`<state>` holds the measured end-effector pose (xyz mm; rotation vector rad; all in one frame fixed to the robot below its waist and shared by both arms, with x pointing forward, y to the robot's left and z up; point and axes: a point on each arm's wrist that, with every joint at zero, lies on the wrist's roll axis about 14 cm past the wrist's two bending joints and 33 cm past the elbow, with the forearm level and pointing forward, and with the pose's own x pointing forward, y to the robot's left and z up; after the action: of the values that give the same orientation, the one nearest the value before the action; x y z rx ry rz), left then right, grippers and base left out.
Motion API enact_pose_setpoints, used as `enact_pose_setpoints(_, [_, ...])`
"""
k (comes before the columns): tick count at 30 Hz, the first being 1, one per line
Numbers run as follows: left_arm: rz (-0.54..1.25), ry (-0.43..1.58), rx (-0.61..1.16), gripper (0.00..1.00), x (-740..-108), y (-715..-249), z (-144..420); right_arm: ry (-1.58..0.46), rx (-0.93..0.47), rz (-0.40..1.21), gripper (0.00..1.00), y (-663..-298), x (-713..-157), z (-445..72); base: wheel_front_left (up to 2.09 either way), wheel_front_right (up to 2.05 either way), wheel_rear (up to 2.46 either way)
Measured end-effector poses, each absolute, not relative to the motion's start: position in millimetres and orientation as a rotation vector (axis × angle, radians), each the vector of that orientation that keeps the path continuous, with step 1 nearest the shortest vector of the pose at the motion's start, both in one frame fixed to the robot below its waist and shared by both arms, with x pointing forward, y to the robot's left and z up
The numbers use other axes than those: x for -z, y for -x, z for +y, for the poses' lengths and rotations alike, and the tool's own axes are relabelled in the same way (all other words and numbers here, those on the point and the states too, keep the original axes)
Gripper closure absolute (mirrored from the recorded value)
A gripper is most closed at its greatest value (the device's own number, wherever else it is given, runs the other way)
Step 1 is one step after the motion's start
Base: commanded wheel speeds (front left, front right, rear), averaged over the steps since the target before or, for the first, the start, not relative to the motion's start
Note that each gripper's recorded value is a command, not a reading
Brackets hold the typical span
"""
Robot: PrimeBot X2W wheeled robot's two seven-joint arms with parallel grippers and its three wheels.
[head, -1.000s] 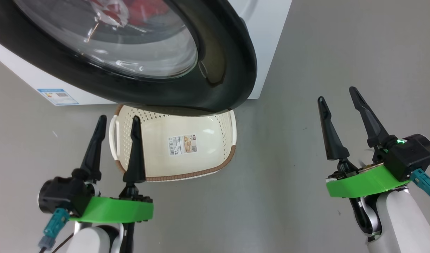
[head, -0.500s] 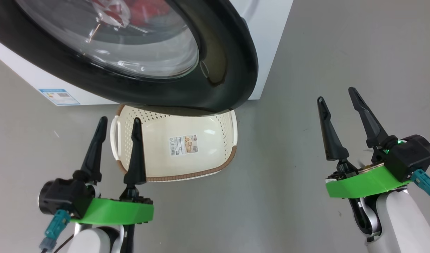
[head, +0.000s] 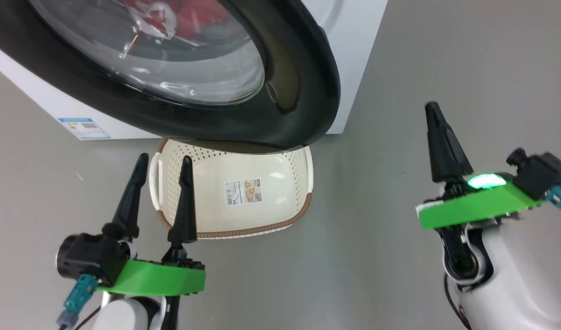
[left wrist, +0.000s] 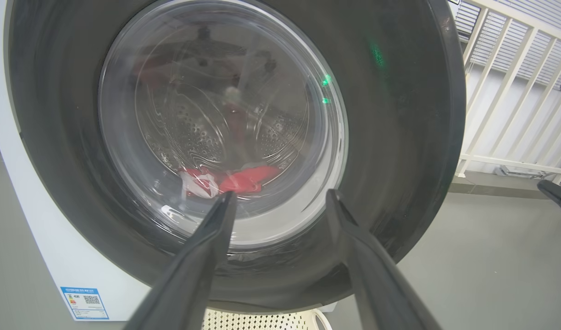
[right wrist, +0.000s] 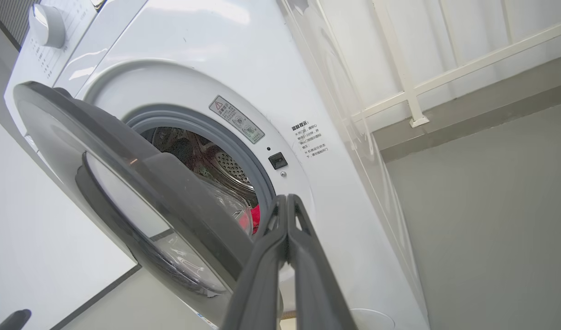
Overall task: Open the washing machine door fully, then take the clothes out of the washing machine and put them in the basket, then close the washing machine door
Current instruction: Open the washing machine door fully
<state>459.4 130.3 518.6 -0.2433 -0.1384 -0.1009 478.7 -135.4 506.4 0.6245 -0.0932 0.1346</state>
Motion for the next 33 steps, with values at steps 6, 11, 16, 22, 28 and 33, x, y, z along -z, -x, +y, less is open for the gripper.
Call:
enact_pose_setpoints(6, [-0.136,0.242,0.102,0.0,-517.8,-458.0,131.4,-0.874,-0.177,-0.044,1.0,-501.0,-516.5,-118.2,0.0,0.0,0.0])
enact_pose_setpoints(11, [-0.125,0.24,0.097,0.0,-513.3,-458.3,133.1,-1.041,-0.227,0.025,1.0,-521.9,-524.6,-107.0,0.0,0.0,0.0])
enact_pose_setpoints(16, [-0.111,0.232,0.09,0.0,-507.2,-458.5,135.7,-1.17,-0.307,0.157,1.0,-542.5,-524.4,-88.8,0.0,0.0,0.0])
enact_pose_setpoints(22, [-0.093,0.228,0.08,0.0,-499.4,-460.7,139.0,-1.265,-0.424,0.353,1.0,-553.7,-515.3,-59.9,0.0,0.0,0.0])
enact_pose_setpoints(28, [-0.085,0.226,0.075,0.0,-494.6,-465.4,140.7,-1.354,-0.512,0.499,1.0,-564.0,-511.7,-41.4,0.0,0.0,0.0])
enact_pose_setpoints(33, [-0.079,0.225,0.072,0.0,-491.0,-468.4,141.5,-1.379,-0.638,0.595,1.0,-565.6,-521.4,-21.5,0.0,0.0,0.0])
